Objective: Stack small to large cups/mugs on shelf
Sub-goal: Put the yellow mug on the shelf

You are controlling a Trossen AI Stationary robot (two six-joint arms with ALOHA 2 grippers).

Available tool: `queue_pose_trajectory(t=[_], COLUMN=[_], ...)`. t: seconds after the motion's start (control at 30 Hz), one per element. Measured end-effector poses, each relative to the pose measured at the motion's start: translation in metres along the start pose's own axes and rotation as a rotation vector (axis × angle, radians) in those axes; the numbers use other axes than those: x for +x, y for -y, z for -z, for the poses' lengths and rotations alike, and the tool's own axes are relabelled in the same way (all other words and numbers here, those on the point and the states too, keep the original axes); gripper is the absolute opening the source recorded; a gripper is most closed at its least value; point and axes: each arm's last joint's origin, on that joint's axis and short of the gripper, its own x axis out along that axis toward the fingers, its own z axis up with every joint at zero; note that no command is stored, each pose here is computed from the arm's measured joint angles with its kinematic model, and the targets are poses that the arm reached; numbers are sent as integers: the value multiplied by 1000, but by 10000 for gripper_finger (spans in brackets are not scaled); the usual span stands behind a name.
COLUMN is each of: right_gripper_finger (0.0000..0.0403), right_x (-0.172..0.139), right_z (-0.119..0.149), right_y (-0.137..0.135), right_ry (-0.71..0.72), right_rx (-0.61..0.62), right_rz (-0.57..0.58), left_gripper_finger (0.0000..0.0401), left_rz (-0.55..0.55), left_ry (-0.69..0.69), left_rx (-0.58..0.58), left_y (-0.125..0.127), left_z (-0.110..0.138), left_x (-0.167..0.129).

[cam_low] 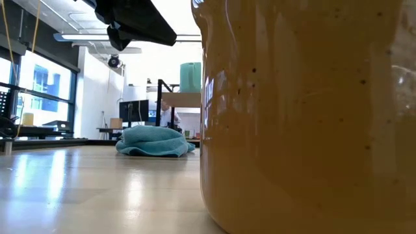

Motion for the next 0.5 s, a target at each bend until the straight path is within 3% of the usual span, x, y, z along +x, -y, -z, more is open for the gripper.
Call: queue_pose_trajectory(t=[0.3,0.5], right_gripper_finger=[114,114], right_x=[49,68], right_z=[-14,-19], right_y=[-30,-63], right_ry=[46,77], right_rx=[-110,-184], right_rz=[-38,-125], left_gripper_finger=[37,37], left_rz=[-2,22], left_ry=[0,50], left_rx=[3,-37], left_y=[0,3], left_z=[0,-5], left_x=[0,0])
